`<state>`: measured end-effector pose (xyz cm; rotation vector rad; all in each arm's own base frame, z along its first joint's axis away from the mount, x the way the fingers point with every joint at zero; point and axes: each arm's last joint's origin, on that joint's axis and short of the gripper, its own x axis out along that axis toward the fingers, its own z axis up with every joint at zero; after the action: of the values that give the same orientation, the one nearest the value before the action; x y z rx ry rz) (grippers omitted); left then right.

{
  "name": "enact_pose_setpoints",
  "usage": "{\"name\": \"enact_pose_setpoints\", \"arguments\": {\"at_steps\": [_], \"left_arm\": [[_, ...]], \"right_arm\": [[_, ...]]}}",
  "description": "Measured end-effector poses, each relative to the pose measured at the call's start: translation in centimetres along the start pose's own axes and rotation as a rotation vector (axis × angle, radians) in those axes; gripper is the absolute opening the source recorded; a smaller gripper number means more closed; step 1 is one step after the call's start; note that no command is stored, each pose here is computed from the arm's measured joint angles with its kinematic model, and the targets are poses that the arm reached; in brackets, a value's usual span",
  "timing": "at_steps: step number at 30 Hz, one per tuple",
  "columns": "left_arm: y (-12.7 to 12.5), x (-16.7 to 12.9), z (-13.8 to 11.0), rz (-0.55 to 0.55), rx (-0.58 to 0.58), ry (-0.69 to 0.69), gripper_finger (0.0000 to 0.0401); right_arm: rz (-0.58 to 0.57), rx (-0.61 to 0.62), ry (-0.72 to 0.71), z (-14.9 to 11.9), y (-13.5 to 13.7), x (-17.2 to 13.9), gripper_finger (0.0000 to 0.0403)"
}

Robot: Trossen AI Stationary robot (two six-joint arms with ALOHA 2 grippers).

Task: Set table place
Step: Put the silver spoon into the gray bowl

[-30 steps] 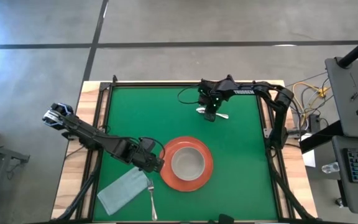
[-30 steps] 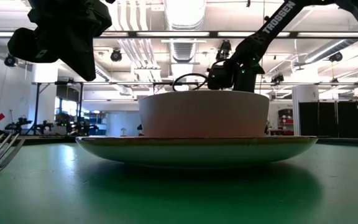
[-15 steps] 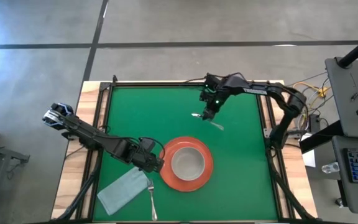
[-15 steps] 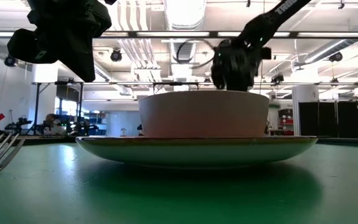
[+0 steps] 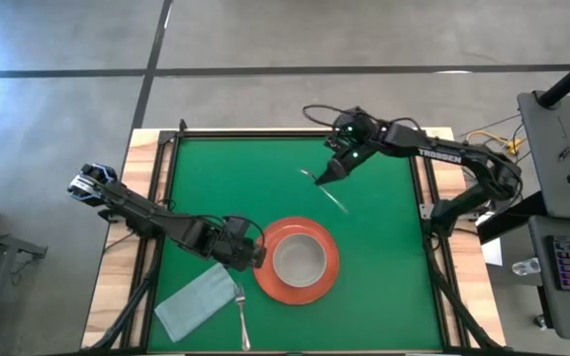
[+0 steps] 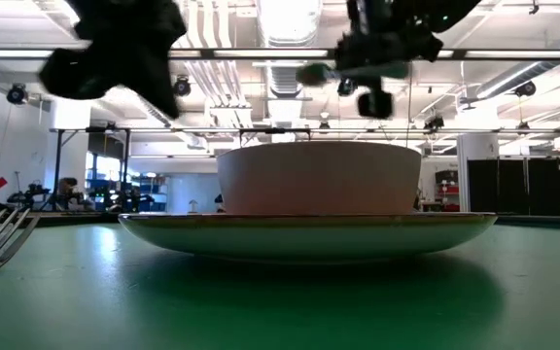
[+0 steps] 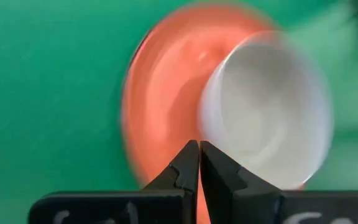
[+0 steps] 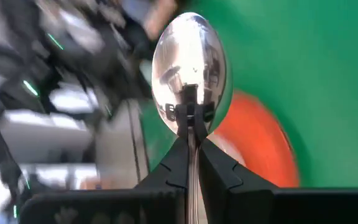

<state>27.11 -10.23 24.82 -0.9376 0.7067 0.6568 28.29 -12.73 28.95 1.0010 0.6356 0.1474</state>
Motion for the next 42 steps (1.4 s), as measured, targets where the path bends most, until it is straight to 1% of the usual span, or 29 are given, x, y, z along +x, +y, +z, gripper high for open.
{"name": "enact_pose_setpoints", "arguments": {"at_steps": [3, 5, 8, 10, 12, 15, 17, 19, 21, 23, 26, 28, 32, 35, 39, 42], "left_arm": [[-1.0, 0.1, 1.0, -0.083, -0.042, -0.148, 0.0], [-1.5, 0.2, 1.8, -0.123, -0.048, -0.222, 0.0], [-1.9, 0.3, 3.0, -0.155, -0.071, -0.308, 0.0], [-2.4, 0.3, 3.8, -0.198, -0.082, -0.354, 0.0], [-2.8, 0.0, 4.5, -0.269, -0.083, -0.397, 0.0], [-3.3, -0.6, 5.8, -0.415, -0.104, -0.485, 0.0], [-3.2, -0.7, 6.4, -0.489, -0.112, -0.543, 0.0], [-2.8, -0.9, 6.9, -0.589, -0.132, -0.602, 0.0], [-2.2, -1.0, 7.4, -0.7, -0.159, -0.648, 0.0], [-1.4, -0.8, 7.5, -0.786, -0.171, -0.667, 0.0], [-0.5, -0.3, 7.3, -0.855, -0.165, -0.677, 0.0], [-0.2, -0.2, 7.2, -0.878, -0.153, -0.673, 0.0], [-0.3, -0.2, 7.2, -0.88, -0.104, -0.676, 0.0005], [-0.6, -0.4, 7.8, -0.925, -0.07, -0.657, 0.003], [-0.8, -0.6, 8.5, -1.006, -0.017, -0.601, 0.0079], [-0.7, -0.5, 9.0, -1.034, -0.017, -0.585, 0.0117]], "right_arm": [[0.13, -0.024, -0.194, 1.4, 1.4, 0.0, 0.0012], [0.216, -0.027, -0.305, 2.2, 2.2, -0.2, 0.0012], [0.304, -0.051, -0.412, 2.9, 3.0, -0.5, 0.0012], [0.331, -0.07, -0.444, 3.1, 3.4, -0.7, 0.0012], [0.352, -0.105, -0.47, 3.1, 3.8, -0.7, 0.0012], [0.392, -0.175, -0.508, 3.1, 4.6, -1.0, 0.0012], [0.422, -0.21, -0.542, 3.2, 5.2, -1.1, 0.0012], [0.459, -0.225, -0.565, 3.3, 5.5, -1.3, 0.0013], [0.479, -0.213, -0.581, 3.3, 5.7, -1.3, 0.0013], [0.479, -0.19, -0.595, 3.3, 5.8, -1.2, 0.0013], [0.481, -0.168, -0.599, 3.1, 6.1, -0.8, 0.0013], [0.484, -0.16, -0.597, 2.9, 6.3, -0.5, 0.0013], [0.486, -0.152, -0.597, 2.6, 6.6, -0.1, 0.0013], [0.489, -0.152, -0.596, 2.5, 6.7, 0.1, 0.0013], [0.494, -0.152, -0.588, 2.3, 6.9, 0.3, 0.0013], [0.495, -0.15, -0.589, 2.2, 7.0, 0.5, 0.0013]]}}
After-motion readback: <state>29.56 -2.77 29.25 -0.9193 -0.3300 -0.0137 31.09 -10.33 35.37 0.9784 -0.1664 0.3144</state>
